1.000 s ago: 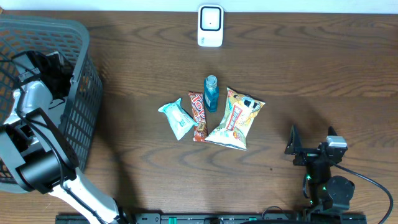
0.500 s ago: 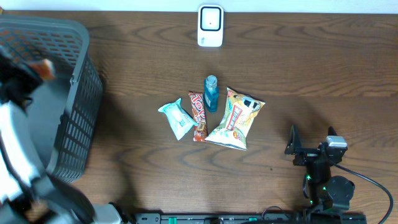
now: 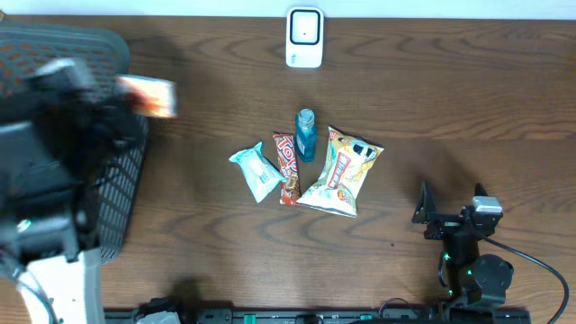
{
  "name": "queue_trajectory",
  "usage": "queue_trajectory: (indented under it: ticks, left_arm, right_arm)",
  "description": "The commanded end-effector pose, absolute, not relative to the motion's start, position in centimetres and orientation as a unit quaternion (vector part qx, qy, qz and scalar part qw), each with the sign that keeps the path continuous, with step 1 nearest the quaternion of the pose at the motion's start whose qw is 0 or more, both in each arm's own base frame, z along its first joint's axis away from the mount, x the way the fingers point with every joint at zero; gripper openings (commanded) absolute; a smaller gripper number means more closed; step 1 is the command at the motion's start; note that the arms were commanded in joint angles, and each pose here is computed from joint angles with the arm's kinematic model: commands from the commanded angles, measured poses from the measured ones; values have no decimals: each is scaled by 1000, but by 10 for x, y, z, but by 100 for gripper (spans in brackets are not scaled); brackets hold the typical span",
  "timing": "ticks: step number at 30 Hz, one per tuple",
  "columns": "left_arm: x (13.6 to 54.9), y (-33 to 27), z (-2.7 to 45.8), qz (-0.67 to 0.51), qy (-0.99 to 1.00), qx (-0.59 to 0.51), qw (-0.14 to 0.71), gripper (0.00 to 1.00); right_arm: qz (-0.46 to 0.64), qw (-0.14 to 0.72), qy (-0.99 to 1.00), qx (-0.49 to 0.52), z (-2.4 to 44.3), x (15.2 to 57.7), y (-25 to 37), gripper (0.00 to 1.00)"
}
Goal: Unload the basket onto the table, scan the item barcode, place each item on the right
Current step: 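Carry the orange tissue pack out and drop it on the bottle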
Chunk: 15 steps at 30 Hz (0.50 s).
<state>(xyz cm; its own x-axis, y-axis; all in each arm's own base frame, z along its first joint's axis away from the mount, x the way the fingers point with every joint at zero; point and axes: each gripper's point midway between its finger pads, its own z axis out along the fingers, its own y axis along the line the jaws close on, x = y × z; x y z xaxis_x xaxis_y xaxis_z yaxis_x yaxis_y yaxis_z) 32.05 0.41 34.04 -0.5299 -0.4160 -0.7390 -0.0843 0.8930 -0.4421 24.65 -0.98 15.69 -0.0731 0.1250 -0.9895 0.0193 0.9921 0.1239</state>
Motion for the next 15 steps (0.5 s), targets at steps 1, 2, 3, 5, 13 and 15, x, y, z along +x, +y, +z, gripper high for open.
queue_trajectory:
  ticks: [1, 2, 3, 5, 13, 15]
  left_arm:
    - [332, -35, 291, -172, 899, -92, 391, 7]
    - [335, -40, 279, -162, 908, -88, 377, 7]
    - [339, -44, 262, -145, 918, -85, 359, 7]
    - [345, -47, 238, -121, 932, -91, 330, 8]
    - [390, -94, 140, -112, 962, -85, 236, 7]
    - [396, -104, 116, -108, 967, -76, 217, 7]
  right_arm:
    - [36, 679, 732, 45, 157, 246, -9, 99]
    - [36, 679, 732, 45, 157, 246, -9, 99]
    - [36, 679, 732, 45, 157, 246, -9, 99]
    - [36, 679, 732, 45, 157, 246, -9, 99]
    - [36, 679, 732, 45, 157, 246, -9, 99]
    - [36, 679, 732, 45, 157, 246, -9, 99]
